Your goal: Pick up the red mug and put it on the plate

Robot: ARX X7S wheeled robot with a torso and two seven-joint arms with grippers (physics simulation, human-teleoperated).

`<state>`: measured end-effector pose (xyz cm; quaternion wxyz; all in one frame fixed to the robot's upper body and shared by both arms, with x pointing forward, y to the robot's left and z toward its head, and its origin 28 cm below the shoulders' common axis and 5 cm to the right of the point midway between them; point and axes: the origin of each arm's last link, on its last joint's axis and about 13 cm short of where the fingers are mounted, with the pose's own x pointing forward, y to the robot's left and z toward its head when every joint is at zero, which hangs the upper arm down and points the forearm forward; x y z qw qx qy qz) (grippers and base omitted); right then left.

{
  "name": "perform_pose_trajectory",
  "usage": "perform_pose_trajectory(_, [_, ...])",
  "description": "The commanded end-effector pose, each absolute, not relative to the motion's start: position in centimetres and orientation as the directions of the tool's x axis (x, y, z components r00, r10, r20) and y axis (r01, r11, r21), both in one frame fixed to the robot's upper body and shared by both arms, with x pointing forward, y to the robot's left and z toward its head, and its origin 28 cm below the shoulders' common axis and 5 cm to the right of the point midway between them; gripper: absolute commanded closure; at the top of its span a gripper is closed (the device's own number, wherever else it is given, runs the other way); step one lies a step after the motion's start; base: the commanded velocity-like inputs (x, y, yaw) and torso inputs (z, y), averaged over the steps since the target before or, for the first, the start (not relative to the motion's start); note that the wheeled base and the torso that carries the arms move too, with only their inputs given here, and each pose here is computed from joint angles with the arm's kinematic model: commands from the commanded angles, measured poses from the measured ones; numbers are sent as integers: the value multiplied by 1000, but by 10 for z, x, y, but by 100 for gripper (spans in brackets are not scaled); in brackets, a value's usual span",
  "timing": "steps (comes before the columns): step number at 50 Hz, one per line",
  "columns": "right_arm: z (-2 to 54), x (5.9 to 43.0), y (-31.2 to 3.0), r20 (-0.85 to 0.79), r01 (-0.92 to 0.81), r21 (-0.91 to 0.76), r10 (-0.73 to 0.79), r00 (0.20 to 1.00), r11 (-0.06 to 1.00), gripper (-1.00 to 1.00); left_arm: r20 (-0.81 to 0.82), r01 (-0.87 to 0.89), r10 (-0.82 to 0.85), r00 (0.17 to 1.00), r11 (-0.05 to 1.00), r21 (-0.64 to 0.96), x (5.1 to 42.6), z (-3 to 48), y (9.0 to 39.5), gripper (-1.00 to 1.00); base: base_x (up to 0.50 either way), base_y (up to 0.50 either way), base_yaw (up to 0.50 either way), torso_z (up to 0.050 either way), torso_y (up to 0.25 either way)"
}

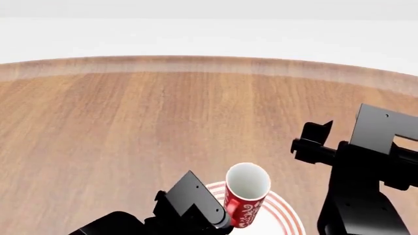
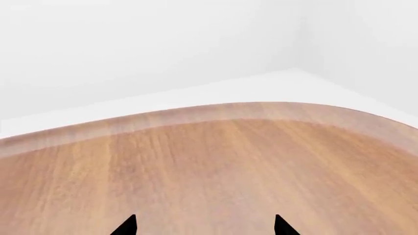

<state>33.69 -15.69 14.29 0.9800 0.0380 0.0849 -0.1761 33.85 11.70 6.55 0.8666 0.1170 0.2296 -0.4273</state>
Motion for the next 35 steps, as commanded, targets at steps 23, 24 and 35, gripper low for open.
perform_pose_trajectory(23, [132,340,-157,-196,347,49,-332,923,936,-100,-599,755,-607,523,656,-6,348,45,120,100,0,0,0,0,0])
perform_pose_trajectory(24, [132,340,-157,-197,347,48,-332,923,937,-100,-602,752,-605,521,659,-11,348,44,121,100,0,0,0,0,0])
perform_pose_trajectory(35, [130,341,-157,-200,347,48,-331,922,937,-100,-631,747,-595,497,664,-38,345,37,127,100,0,0,0,0,0])
